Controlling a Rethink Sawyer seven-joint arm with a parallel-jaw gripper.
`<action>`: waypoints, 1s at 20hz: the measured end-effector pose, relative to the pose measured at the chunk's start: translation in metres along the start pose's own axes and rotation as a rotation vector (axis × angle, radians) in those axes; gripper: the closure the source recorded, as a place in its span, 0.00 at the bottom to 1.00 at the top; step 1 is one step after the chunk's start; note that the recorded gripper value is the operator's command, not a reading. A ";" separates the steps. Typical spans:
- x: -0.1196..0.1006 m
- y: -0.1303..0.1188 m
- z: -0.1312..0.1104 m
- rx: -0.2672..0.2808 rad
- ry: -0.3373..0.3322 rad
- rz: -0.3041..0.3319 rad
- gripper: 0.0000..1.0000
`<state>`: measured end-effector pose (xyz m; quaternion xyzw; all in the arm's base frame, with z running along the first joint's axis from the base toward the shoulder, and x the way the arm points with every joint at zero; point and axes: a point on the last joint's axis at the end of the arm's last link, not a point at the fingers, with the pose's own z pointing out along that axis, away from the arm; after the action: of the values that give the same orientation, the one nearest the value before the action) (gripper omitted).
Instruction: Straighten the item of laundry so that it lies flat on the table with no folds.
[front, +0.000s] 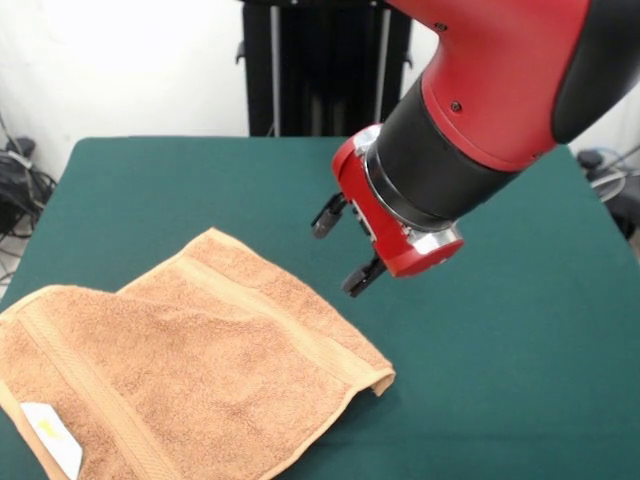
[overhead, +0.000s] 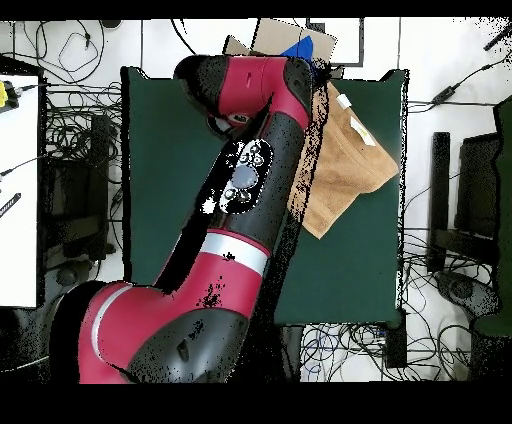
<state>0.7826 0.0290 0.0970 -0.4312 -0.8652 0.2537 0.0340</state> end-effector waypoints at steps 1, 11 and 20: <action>0.000 0.000 0.000 -0.001 0.000 0.000 0.00; 0.005 0.020 -0.003 -0.029 -0.011 -0.016 0.00; 0.022 0.047 0.024 -0.021 -0.014 -0.029 0.00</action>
<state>0.7963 0.0593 0.0510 -0.4171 -0.8742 0.2472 0.0270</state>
